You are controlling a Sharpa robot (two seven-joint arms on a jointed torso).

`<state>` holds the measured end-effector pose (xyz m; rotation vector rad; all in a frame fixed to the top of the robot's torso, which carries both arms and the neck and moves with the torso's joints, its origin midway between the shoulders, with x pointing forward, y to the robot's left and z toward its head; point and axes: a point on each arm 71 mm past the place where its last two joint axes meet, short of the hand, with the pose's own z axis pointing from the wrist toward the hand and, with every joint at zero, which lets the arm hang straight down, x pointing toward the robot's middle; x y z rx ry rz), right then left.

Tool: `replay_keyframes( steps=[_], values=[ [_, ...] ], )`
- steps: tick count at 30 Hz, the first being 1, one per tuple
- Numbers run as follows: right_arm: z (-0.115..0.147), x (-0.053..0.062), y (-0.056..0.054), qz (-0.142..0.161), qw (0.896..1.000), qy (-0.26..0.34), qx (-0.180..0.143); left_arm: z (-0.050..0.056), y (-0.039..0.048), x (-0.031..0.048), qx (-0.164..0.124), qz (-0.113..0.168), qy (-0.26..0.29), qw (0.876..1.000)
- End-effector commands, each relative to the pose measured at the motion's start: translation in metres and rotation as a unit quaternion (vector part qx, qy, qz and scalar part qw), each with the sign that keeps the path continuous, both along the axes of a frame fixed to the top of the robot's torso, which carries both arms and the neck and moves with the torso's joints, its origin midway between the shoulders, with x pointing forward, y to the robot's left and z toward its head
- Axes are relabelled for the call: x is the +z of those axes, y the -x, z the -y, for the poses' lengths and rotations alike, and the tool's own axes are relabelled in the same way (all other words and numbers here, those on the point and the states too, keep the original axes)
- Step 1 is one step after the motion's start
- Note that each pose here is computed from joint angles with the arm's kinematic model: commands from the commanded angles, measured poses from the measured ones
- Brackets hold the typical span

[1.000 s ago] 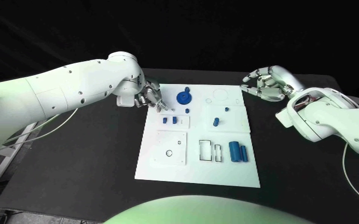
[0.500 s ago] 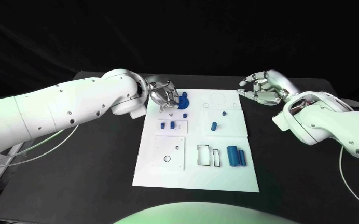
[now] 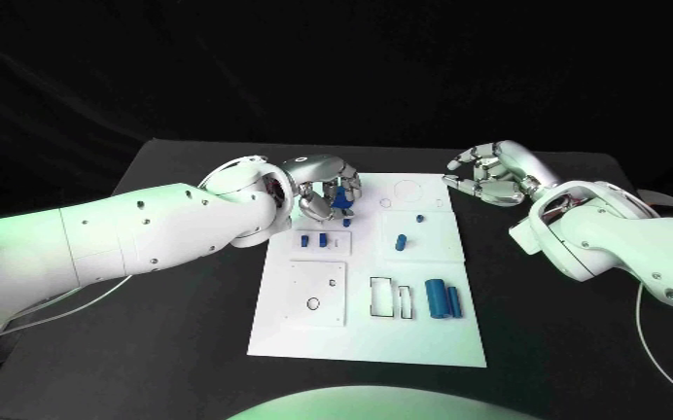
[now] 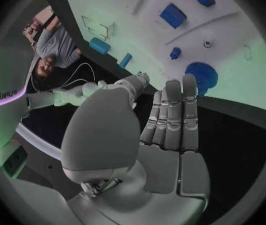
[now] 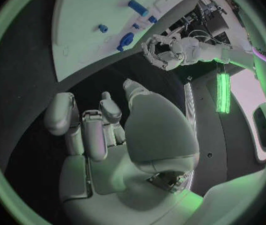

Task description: Assemble the parts on the task board

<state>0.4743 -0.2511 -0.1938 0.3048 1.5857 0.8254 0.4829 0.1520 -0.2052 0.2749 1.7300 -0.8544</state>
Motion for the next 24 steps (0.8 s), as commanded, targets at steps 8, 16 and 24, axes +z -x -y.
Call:
replay_keyframes(
  steps=[8,16,24],
  values=[
    [-0.001,-0.001,0.001,0.003,1.0,-0.001,0.006,0.011,0.0028,-0.0138,-0.062,0.049,-0.092,0.993],
    [-0.002,-0.001,0.001,0.003,1.0,-0.001,0.006,0.013,-0.0007,-0.0186,-0.056,0.044,-0.114,0.991],
    [-0.002,-0.001,0.001,0.003,1.0,-0.002,0.007,0.016,-0.0038,-0.0239,-0.053,0.027,-0.136,0.989]
  ],
)
